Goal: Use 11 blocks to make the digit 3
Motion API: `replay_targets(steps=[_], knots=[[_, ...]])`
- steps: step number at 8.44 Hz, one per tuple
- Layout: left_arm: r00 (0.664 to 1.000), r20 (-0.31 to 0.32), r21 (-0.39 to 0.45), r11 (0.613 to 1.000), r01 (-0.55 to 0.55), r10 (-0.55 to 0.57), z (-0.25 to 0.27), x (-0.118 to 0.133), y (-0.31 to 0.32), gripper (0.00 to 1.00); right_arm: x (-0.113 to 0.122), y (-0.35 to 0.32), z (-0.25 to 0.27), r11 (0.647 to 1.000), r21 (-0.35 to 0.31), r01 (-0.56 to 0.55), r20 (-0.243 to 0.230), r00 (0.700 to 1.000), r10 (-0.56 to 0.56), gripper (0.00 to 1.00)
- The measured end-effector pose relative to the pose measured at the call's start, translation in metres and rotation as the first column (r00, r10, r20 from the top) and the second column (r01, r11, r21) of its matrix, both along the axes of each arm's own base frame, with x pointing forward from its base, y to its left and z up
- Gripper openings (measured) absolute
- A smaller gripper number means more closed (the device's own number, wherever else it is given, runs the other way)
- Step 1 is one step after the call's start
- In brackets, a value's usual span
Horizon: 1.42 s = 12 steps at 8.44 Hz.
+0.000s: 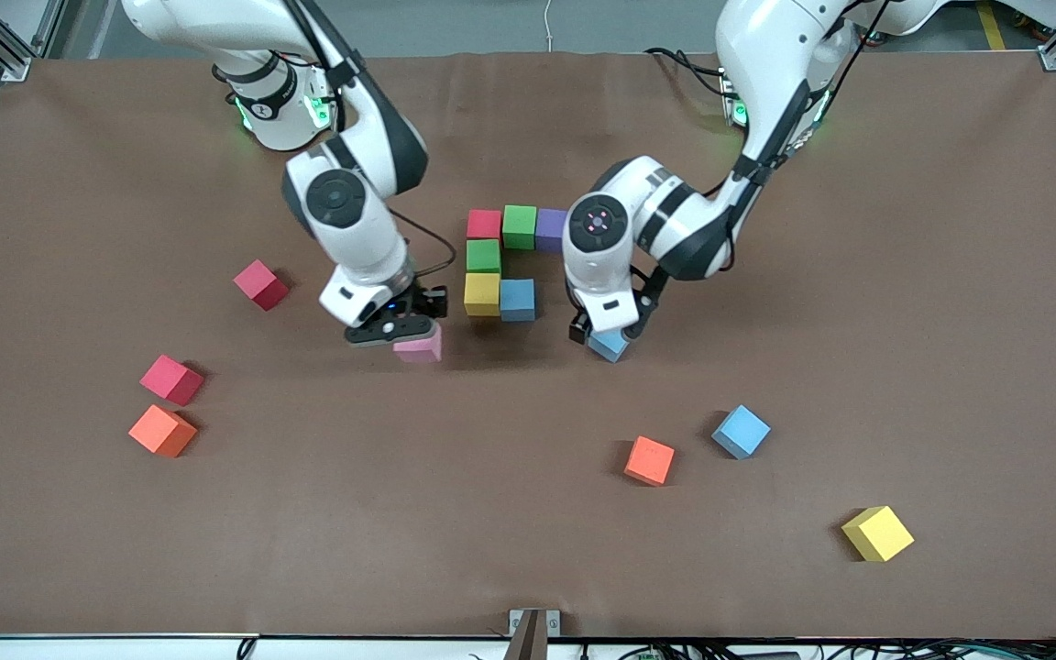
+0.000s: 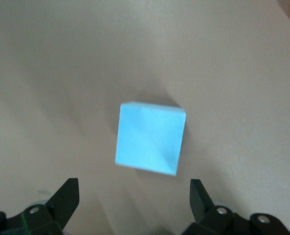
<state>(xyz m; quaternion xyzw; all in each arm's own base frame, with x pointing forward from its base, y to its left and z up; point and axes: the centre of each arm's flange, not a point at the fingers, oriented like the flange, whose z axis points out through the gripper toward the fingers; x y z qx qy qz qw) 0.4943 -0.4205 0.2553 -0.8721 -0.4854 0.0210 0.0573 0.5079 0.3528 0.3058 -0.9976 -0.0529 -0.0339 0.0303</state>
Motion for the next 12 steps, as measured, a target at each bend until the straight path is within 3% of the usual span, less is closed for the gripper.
replay_targets(steps=[3, 7, 12], knots=[[0.998, 0.001, 0.021, 0.998, 0.059, -0.059, -0.012, 0.004, 0.024, 1.00, 0.007, 0.040, -0.023, 0.999, 0.006, 0.032, 0.003, 0.999, -0.032, 0.50], [0.996, 0.074, -0.037, 0.998, 0.053, -0.050, -0.019, 0.014, 0.030, 1.00, -0.005, 0.077, -0.065, 1.000, -0.019, 0.021, -0.026, 0.999, -0.022, 0.50], [0.996, 0.065, -0.034, 0.997, 0.069, -0.067, -0.046, 0.009, 0.028, 1.00, -0.008, 0.079, -0.079, 0.999, -0.036, 0.031, -0.045, 0.998, -0.033, 0.50]])
